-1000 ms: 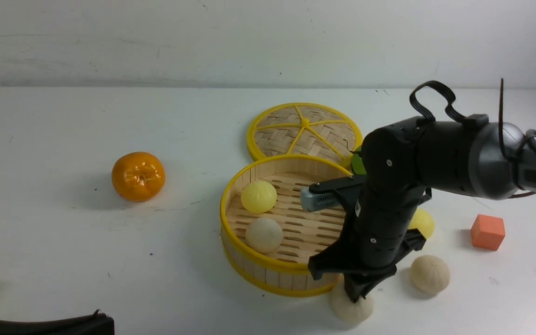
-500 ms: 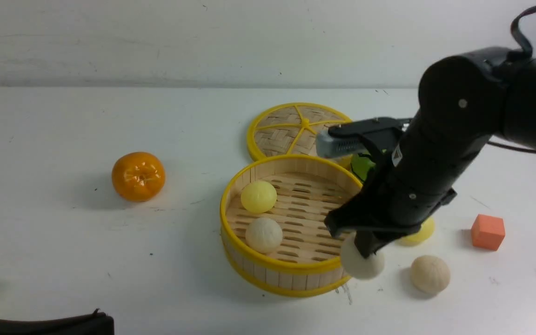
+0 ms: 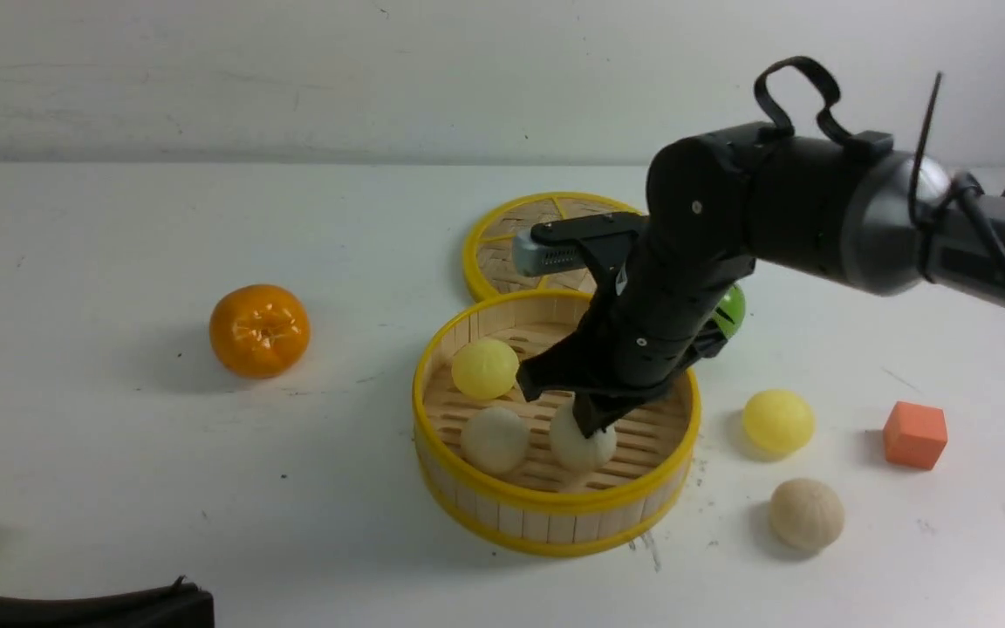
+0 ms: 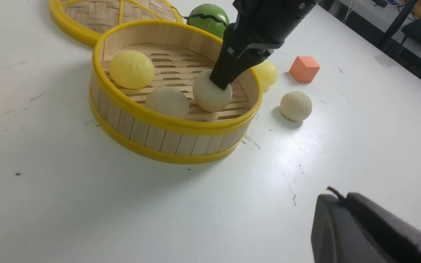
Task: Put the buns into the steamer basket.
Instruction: Use the right arm to put the steamed stuffed bun into the steamer, then use the right arm to grab a steamed stuffed bun
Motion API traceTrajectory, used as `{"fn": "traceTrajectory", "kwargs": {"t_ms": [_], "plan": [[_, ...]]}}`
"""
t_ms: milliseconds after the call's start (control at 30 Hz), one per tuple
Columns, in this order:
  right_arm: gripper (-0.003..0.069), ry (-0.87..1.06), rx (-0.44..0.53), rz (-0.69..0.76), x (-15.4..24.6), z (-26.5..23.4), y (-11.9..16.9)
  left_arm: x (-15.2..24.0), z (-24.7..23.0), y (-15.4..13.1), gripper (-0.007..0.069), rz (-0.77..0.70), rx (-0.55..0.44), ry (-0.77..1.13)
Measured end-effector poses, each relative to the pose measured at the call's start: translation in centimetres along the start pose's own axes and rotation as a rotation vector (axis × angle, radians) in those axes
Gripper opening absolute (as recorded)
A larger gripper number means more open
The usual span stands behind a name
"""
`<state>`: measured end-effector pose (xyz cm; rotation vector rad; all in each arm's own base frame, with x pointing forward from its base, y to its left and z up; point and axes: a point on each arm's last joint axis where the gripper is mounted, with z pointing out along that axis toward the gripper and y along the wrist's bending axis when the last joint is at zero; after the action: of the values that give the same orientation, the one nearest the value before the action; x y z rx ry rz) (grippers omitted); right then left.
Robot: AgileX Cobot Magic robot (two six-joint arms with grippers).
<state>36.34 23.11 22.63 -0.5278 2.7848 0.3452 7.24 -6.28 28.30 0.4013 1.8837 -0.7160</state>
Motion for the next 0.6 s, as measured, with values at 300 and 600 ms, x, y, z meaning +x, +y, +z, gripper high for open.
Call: {"fn": "traceTrajectory", "kwargs": {"t_ms": [300, 600], "plan": [[0.0452, 0.002, -0.003, 0.020, -0.3, -1.3, 0.2, 0.0, 0.0, 0.0, 0.0029, -0.005, 0.002, 0.000], [0.0484, -0.051, 0.187, 0.034, 3.2, -11.0, -1.9, 0.0, 0.0, -0.1, 0.0039, -0.016, 0.008, 0.003]]}}
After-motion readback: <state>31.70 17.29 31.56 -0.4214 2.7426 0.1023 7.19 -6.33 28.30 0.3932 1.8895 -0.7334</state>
